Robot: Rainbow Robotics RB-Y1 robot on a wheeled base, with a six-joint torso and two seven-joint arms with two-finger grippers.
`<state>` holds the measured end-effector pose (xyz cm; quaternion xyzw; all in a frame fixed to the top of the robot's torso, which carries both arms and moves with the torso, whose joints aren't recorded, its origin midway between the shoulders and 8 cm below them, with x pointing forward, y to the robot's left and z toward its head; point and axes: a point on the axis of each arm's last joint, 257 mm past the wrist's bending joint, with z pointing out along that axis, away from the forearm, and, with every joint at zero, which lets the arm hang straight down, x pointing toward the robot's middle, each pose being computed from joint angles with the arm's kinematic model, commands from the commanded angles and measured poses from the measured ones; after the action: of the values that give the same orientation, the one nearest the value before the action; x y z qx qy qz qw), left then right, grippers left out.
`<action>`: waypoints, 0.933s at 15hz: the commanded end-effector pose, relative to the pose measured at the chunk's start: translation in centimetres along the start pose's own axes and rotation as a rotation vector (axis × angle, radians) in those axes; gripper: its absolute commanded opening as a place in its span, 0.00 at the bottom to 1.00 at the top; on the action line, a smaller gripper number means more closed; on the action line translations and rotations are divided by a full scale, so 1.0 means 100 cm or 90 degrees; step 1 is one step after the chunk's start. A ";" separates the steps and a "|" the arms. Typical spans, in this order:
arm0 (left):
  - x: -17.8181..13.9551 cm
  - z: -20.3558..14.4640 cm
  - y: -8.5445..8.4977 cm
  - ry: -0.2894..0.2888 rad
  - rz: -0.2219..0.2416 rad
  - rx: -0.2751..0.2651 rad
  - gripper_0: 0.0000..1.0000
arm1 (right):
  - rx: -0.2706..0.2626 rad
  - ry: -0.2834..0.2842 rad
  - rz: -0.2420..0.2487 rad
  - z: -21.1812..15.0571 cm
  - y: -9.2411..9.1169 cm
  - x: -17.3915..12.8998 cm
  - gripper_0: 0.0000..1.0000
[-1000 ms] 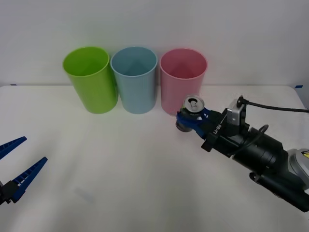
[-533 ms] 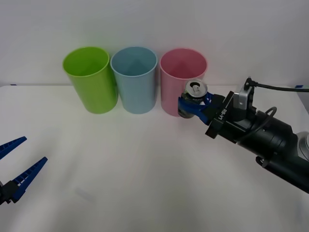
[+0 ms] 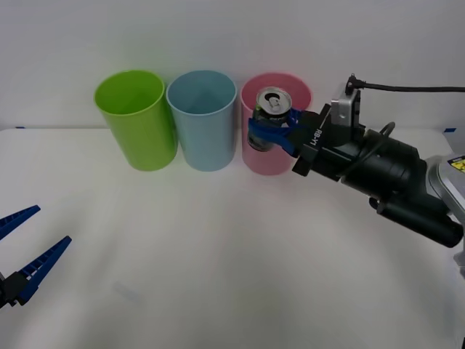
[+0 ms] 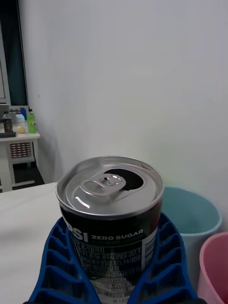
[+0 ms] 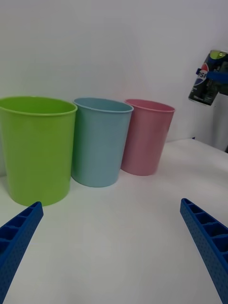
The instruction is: Grasp the object on the table and drop it into the matching bin: aluminum can to the light blue bin, PET bottle to the pink bin.
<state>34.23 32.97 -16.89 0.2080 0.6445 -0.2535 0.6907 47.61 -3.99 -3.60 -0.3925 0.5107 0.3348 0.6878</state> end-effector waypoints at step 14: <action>0.000 0.000 0.000 0.000 0.000 0.000 1.00 | 0.044 0.040 0.047 0.151 -0.073 0.012 0.00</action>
<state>34.23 32.97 -16.89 0.2080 0.6445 -0.2534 0.6907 60.41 5.49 -0.44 -0.3630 0.5511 0.3289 0.6755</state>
